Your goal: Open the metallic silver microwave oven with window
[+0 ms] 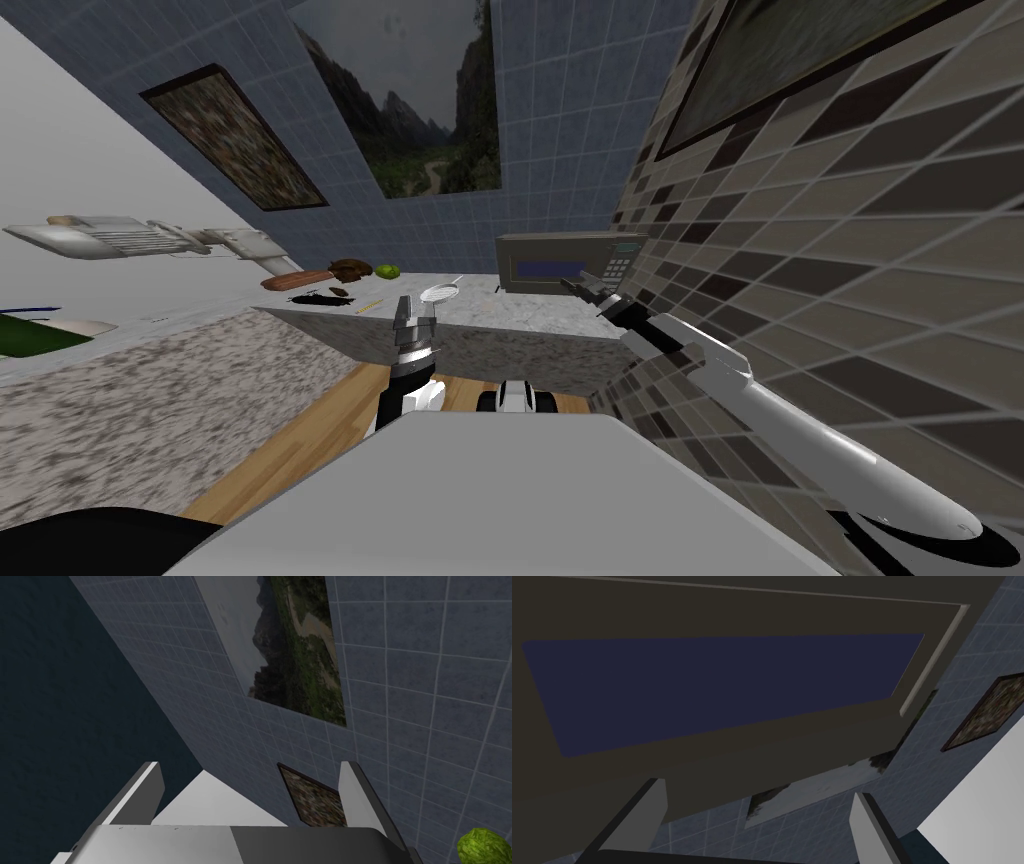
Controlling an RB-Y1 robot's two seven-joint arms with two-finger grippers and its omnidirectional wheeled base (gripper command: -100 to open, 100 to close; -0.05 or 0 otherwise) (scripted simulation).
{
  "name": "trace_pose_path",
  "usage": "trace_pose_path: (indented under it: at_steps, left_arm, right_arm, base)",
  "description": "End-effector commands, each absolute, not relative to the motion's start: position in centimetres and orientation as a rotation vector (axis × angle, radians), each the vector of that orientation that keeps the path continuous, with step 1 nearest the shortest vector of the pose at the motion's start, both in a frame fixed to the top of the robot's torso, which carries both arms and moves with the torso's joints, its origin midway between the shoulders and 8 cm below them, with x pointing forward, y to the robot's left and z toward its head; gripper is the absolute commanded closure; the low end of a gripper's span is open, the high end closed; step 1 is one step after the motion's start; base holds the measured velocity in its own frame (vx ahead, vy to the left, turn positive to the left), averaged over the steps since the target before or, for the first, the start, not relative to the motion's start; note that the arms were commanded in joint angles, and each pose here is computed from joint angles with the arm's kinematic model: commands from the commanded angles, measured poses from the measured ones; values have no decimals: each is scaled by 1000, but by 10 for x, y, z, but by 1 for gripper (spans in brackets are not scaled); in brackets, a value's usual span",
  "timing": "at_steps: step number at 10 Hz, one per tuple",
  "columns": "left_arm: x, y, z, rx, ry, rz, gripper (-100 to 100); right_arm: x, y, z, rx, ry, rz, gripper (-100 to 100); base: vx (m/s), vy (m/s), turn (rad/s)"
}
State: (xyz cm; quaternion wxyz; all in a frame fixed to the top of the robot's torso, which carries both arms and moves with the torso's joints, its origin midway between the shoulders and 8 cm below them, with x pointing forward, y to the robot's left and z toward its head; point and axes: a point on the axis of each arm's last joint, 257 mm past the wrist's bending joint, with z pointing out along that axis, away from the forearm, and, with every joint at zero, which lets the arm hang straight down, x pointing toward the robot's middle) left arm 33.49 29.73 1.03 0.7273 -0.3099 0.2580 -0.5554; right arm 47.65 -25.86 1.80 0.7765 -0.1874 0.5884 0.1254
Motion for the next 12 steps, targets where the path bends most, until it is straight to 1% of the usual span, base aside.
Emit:
trace_pose_path:
  at_steps: [1,5,7,10,12]
  left_arm:
    - [335,297,10,-683,569,-1224,0]
    - [335,297,10,-683,569,-1224,0]
    - [335,297,10,-683,569,-1224,0]
    - [335,297,10,-683,569,-1224,0]
    - [335,297,10,-683,569,-1224,0]
  right_arm:
    - [500,-265,13,-477,1312,174,-100]
    - [522,-277,22,-563,1328,50,-100]
    - [541,-297,20,-607,1362,-61,-100]
    - [550,-309,30,-641,1364,-135,-100]
    - [565,-336,38,-674,1386,-258,-100]
  base:
    - [-57,0,97]
    - [-51,-2,62]
    - [-56,7,91]
    - [-49,-1,41]
    - [-66,-1,93]
